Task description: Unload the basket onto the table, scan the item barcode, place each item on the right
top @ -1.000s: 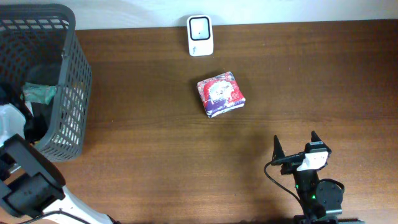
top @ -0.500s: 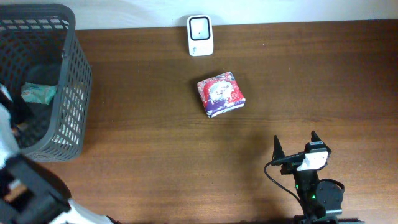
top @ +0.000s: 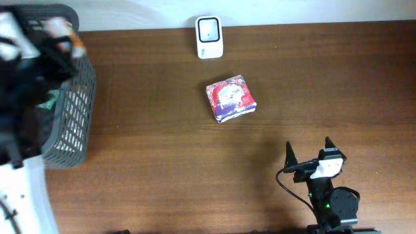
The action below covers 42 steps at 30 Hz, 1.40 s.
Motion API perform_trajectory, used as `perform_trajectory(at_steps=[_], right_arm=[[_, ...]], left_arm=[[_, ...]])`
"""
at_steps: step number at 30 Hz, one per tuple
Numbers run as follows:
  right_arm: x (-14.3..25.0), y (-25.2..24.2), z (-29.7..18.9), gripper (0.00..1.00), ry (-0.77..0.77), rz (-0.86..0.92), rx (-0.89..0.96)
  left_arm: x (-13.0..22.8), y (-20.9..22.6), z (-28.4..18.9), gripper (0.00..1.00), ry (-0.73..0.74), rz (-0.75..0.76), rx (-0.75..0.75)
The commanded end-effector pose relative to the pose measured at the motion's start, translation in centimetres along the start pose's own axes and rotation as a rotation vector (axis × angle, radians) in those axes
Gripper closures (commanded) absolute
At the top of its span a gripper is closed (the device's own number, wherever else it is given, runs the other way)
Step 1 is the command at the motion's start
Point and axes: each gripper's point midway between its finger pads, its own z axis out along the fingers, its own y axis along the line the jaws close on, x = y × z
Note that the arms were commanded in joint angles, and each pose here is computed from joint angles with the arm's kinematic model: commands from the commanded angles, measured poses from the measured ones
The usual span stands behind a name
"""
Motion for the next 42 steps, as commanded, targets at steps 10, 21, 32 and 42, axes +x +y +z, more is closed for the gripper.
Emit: perform_trajectory(at_steps=[10, 21, 32, 42], right_arm=[[0.3, -0.1, 0.0, 0.01, 0.005, 0.008, 0.005], [0.3, -0.1, 0.0, 0.01, 0.005, 0.008, 0.006], [0.3, -0.1, 0.0, 0.01, 0.005, 0.008, 0.005], [0.3, -0.1, 0.0, 0.01, 0.005, 0.008, 0.005]], left_arm=[[23.1, -4.2, 19.1, 1.0, 0.552, 0.393, -0.243], [36.2, -0.2, 27.8, 1.0, 0.761, 0.278, -0.313], [38.0, -5.4, 29.4, 0.96, 0.694, 0.365, -0.161], [37.9, -3.1, 28.6, 1.0, 0.73, 0.407, -0.235]])
